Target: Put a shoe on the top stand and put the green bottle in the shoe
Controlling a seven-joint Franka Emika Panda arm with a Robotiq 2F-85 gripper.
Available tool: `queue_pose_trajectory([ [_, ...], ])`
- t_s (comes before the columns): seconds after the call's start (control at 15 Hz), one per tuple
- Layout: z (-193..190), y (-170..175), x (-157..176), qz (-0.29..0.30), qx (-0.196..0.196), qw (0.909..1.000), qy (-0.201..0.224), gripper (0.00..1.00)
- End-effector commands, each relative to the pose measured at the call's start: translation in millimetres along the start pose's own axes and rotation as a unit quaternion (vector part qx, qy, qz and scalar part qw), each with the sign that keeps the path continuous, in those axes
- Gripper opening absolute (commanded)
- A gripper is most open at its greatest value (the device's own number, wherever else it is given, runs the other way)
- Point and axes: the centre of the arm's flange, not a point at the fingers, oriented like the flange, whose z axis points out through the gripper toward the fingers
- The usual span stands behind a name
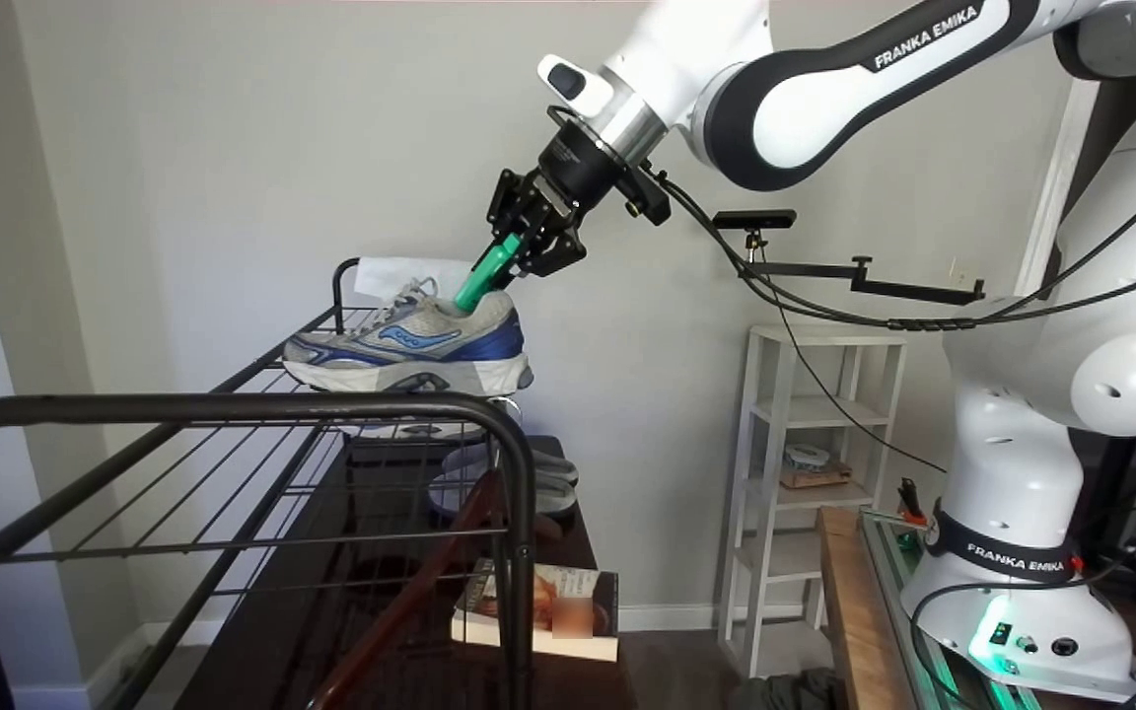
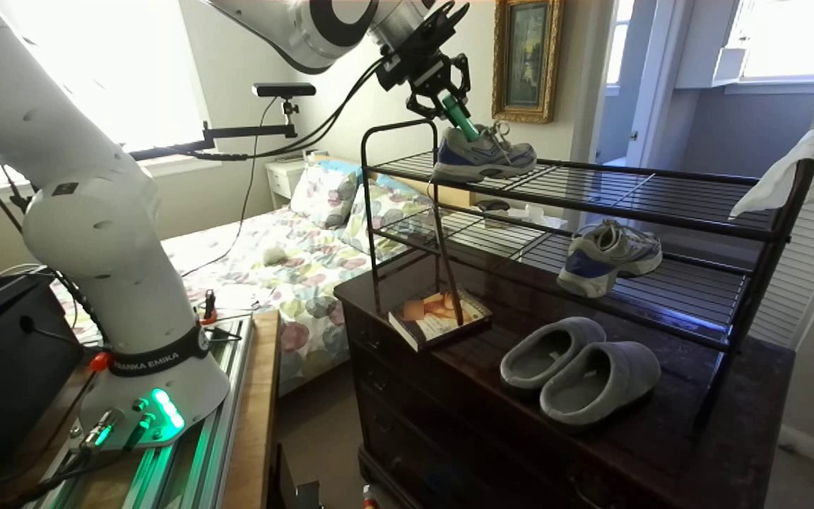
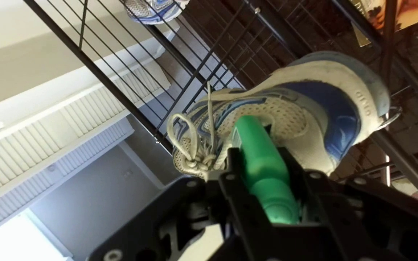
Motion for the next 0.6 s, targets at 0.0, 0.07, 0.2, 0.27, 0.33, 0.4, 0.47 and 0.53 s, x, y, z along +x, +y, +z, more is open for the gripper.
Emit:
queue_pose_trajectory([
  [0.0, 18.2, 20.1, -5.2, 0.006, 0.041, 0.9991, 0.011, 0.07],
  [0.07, 19.6, 23.4, -6.8, 0.008, 0.047, 0.9988, 0.016, 0.07],
  [0.2, 20.2, 27.4, -7.2, 0.008, 0.057, 0.9979, 0.029, 0.07],
  [0.27, 17.9, 27.2, -6.1, 0.005, 0.061, 0.9975, 0.033, 0.07],
  [0.33, 16.0, 26.9, -4.6, 0.002, 0.067, 0.997, 0.038, 0.07],
  [0.4, 14.2, 25.2, -2.2, -0.001, 0.072, 0.9966, 0.041, 0.07],
  [0.47, 14.1, 21.8, -0.3, -0.003, 0.078, 0.996, 0.042, 0.07],
  [0.53, 15.1, 19.7, 2.2, -0.004, 0.082, 0.9957, 0.042, 0.07],
])
